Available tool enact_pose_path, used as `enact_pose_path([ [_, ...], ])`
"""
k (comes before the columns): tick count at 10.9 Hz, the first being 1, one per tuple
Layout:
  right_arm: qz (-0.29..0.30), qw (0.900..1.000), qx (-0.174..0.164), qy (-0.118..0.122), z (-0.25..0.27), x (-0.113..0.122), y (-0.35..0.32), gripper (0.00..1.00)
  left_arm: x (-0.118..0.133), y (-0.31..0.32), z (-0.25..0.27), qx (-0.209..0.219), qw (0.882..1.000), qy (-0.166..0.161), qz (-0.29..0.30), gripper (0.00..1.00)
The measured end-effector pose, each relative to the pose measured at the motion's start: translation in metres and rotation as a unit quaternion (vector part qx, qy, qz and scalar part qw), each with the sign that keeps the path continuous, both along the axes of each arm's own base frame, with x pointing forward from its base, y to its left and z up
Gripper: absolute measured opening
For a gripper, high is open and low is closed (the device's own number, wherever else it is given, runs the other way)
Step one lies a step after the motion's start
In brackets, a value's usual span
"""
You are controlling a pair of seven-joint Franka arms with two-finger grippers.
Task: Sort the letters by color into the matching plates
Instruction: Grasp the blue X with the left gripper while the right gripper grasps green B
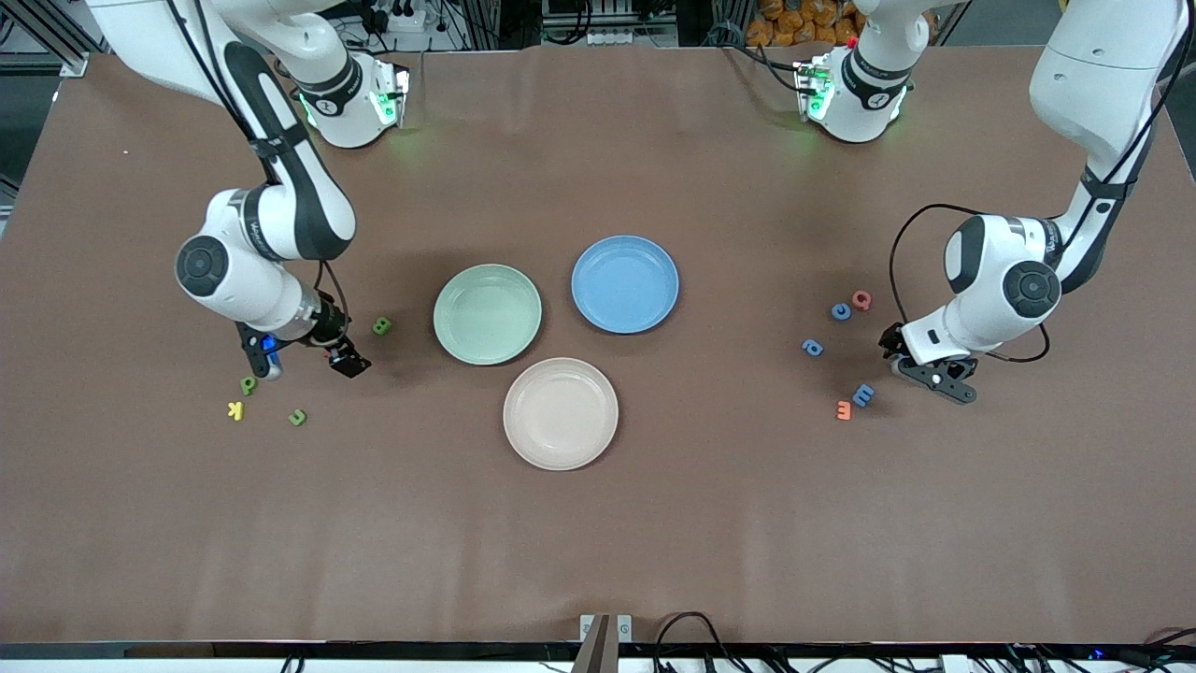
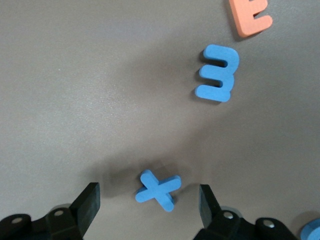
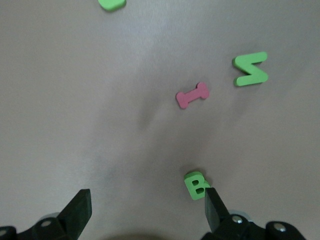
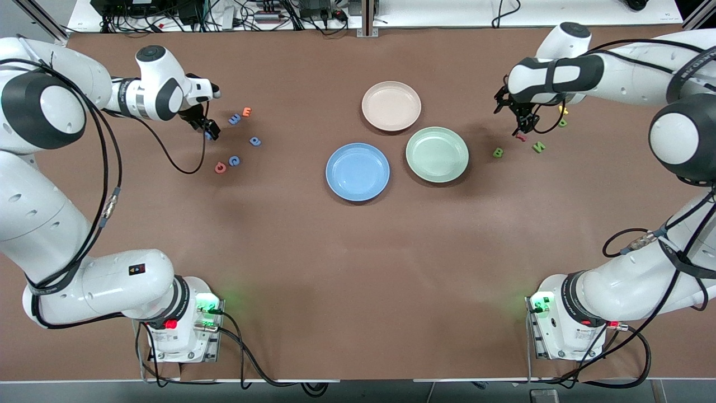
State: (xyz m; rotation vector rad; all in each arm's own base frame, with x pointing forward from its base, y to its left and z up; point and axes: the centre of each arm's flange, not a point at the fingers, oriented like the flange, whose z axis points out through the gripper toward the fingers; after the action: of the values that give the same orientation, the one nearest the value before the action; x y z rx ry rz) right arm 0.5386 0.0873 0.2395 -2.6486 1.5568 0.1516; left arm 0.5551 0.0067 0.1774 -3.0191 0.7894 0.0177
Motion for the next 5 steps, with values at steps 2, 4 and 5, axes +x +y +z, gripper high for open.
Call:
enact_pose_path([
  [2, 0.008, 1.0, -0.005, 0.001, -0.019, -0.008, 0.009, 1.0, -0.001, 0.0, -0.004, -0.001, 1.0, 0.003, 0.0, 0.87],
  [4, 0.01, 1.0, -0.01, 0.011, -0.038, -0.019, 0.009, 1.0, -0.002, -0.001, -0.006, -0.001, 1.0, 0.005, 0.0, 0.85],
  [5, 0.01, 1.0, -0.012, 0.015, -0.045, -0.021, 0.008, 1.0, -0.002, -0.001, -0.006, -0.002, 1.0, 0.005, -0.001, 0.82],
])
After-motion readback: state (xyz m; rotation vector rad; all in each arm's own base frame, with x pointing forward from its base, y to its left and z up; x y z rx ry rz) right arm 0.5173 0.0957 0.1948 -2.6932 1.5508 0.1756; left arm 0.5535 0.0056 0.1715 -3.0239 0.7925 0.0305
